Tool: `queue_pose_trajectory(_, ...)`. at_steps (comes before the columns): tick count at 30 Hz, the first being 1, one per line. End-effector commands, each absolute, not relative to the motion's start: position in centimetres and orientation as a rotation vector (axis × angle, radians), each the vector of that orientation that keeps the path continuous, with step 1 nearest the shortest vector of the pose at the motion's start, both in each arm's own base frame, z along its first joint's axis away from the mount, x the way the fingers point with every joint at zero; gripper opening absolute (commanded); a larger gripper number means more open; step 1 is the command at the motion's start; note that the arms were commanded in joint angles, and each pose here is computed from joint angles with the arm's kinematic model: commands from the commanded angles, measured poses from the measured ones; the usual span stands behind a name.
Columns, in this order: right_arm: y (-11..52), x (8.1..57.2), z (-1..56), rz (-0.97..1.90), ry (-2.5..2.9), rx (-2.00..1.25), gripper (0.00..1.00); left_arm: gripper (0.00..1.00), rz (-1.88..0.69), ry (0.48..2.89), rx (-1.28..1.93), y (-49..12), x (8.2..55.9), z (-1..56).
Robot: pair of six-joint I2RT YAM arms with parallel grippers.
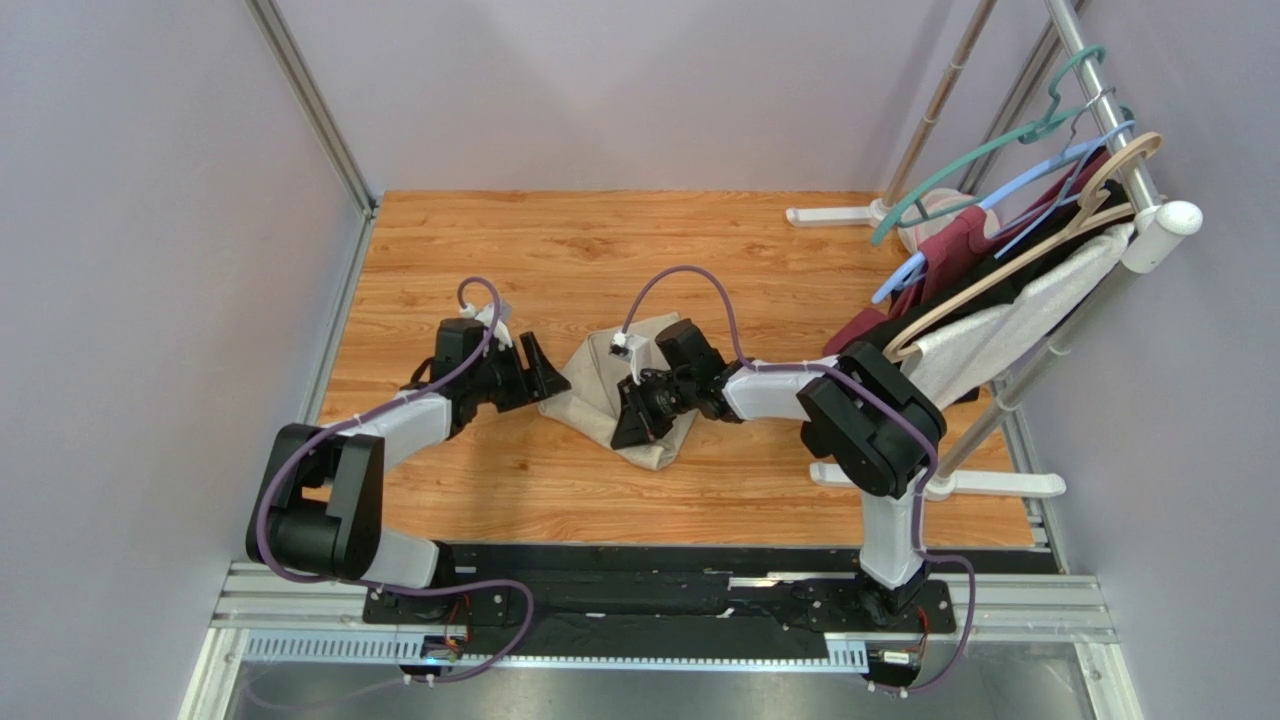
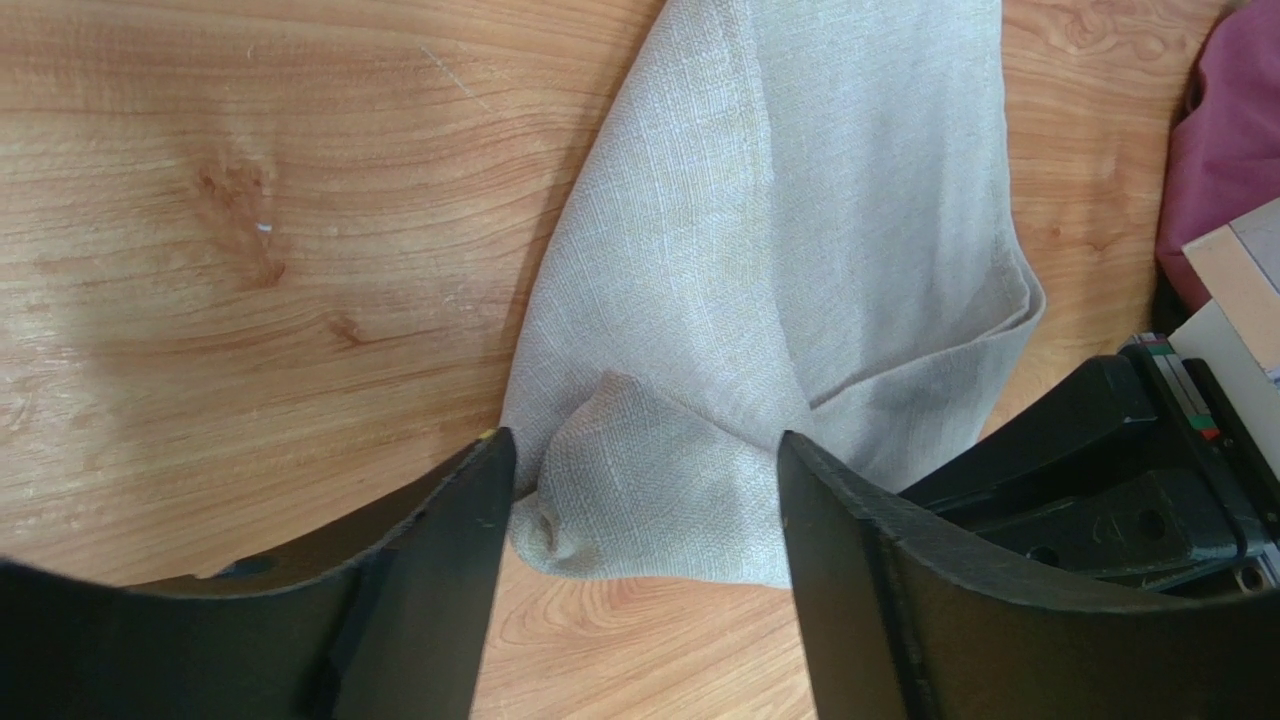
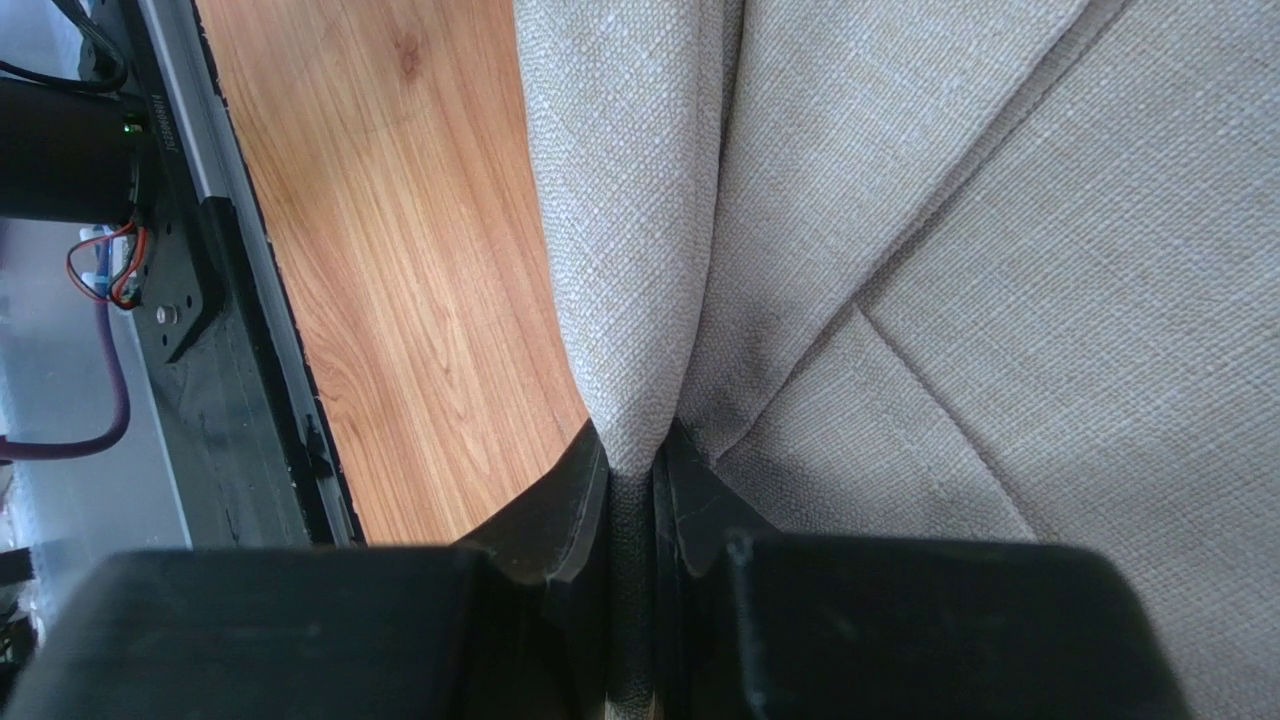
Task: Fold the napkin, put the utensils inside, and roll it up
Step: Roll the napkin with the utensil
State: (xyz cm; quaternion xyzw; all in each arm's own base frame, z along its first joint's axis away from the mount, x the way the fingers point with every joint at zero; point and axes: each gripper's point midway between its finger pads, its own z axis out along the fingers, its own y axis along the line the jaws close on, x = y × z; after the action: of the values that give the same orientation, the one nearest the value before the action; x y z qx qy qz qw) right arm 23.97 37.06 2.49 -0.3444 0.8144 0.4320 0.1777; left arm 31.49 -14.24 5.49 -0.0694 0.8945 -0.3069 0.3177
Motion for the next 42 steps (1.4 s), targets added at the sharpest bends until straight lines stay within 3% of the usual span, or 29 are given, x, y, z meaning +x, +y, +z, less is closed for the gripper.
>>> queue_pose_trajectory(1, 34.5, 20.9, -2.0, 1.174, 2.522, -0.977, 0.0, 0.7, -0.776, 2.372, -0.184, -13.8, 31.7, 5.3)
queue_pose_trajectory(9, 34.3, 21.1, -2.0, 1.172, 2.521, -0.972, 0.0, 0.64, -0.646, 2.462, -0.214, -12.2, 31.1, 4.9)
queue_pose_trajectory(14, 34.3, 21.2, -2.0, 1.163, 2.521, -0.973, 0.0, 0.64, -0.766, 2.47, -0.236, -13.7, 30.7, 4.8)
queue_pose_trajectory(16, 34.3, 21.3, -1.9, 1.161, 2.519, -0.974, 0.0, 0.59, -0.804, 2.478, -0.244, -14.1, 30.7, 4.8)
queue_pose_trajectory(20, 34.2, 21.3, -1.9, 1.146, 2.518, -0.973, 0.0, 0.36, -0.825, 2.499, -0.269, -14.4, 30.6, 4.2)
queue_pose_trajectory(22, 34.2, 21.5, -1.7, 1.138, 2.512, -0.975, 0.0, 0.32, -0.829, 2.499, -0.274, -14.4, 30.7, 4.2)
queue_pose_trajectory(23, 34.1, 21.5, -1.7, 1.131, 2.51, -0.976, 0.0, 0.22, -0.832, 2.503, -0.274, -14.5, 30.7, 4.2)
queue_pose_trajectory(26, 34.0, 21.7, -1.5, 1.1, 2.514, -0.977, 0.02, 0.08, -0.849, 2.515, -0.264, -14.7, 30.8, 4.0)
queue_pose_trajectory(29, 33.9, 22.2, -0.7, 1.029, 2.508, -0.991, 0.1, 0.0, -0.86, 2.537, -0.242, -14.9, 30.9, 3.8)
queue_pose_trajectory(37, 34.6, 24.2, 4.1, 0.791, 2.438, -0.975, 0.46, 0.0, -0.814, 2.574, -0.206, -14.6, 31.2, 4.2)
queue_pose_trajectory(40, 34.9, 25.3, 6.5, 0.691, 2.367, -0.968, 0.55, 0.0, -0.825, 2.597, -0.194, -14.7, 31.2, 4.1)
queue_pose_trajectory(42, 35.1, 26.1, 8.1, 0.618, 2.305, -0.973, 0.56, 0.0, -0.827, 2.602, -0.194, -14.8, 31.2, 4.1)
